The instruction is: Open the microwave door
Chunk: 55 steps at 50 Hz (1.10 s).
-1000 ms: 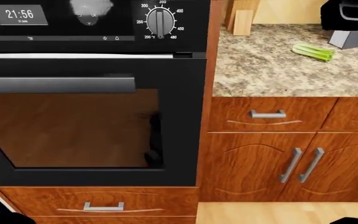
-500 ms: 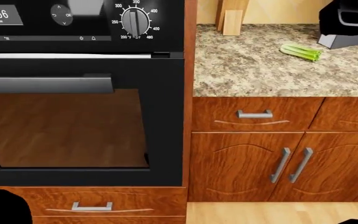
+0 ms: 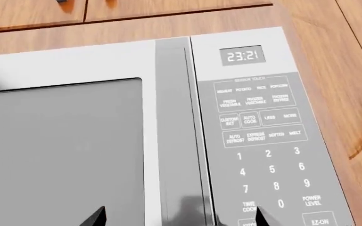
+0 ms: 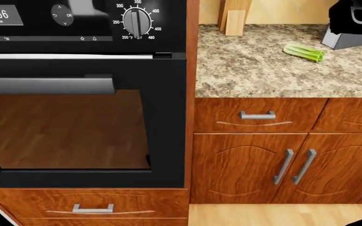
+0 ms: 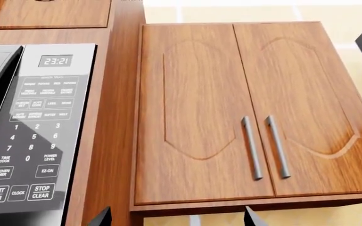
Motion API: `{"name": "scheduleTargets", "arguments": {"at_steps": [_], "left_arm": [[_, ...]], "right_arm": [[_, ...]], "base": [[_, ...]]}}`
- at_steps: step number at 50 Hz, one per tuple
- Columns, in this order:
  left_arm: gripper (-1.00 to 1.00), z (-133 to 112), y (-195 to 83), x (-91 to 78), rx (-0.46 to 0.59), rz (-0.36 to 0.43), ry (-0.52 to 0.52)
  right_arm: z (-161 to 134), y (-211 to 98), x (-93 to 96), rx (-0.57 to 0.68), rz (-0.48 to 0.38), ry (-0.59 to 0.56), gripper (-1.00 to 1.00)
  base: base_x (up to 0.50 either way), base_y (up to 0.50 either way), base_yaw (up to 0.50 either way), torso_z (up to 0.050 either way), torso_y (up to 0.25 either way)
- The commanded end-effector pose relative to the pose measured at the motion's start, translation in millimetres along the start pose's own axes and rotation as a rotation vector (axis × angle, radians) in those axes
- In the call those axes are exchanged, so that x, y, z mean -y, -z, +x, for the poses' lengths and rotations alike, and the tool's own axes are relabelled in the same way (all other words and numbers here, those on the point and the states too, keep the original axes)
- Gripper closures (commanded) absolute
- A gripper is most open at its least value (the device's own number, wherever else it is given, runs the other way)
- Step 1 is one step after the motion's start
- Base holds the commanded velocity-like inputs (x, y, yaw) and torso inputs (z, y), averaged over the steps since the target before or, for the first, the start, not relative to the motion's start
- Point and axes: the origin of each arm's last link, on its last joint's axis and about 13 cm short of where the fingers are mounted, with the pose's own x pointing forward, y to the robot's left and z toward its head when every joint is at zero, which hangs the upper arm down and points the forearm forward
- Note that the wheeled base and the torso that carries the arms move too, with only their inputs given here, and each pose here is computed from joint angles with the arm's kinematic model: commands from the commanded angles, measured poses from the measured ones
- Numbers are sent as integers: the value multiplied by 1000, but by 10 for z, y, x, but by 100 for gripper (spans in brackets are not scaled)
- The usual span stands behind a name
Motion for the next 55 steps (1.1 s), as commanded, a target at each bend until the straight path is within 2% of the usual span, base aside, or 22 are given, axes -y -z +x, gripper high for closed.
{"name": "scheduleTargets", "arguments": {"at_steps": [1, 15, 55], "left_arm": [[-100, 363, -1, -26, -42, 48, -14], [-100, 609, 159, -13, -92, 67, -23], [-100, 976, 548, 52, -172, 163, -21]], "right_arm": [[0, -29, 6, 7, 2, 3, -100], [38, -44, 4, 11, -4, -3, -100], [59, -98, 10, 25, -22, -2, -100]], "base": [[0, 0, 0, 0, 0], [0, 0, 0, 0, 0], [0, 0, 0, 0, 0]]}}
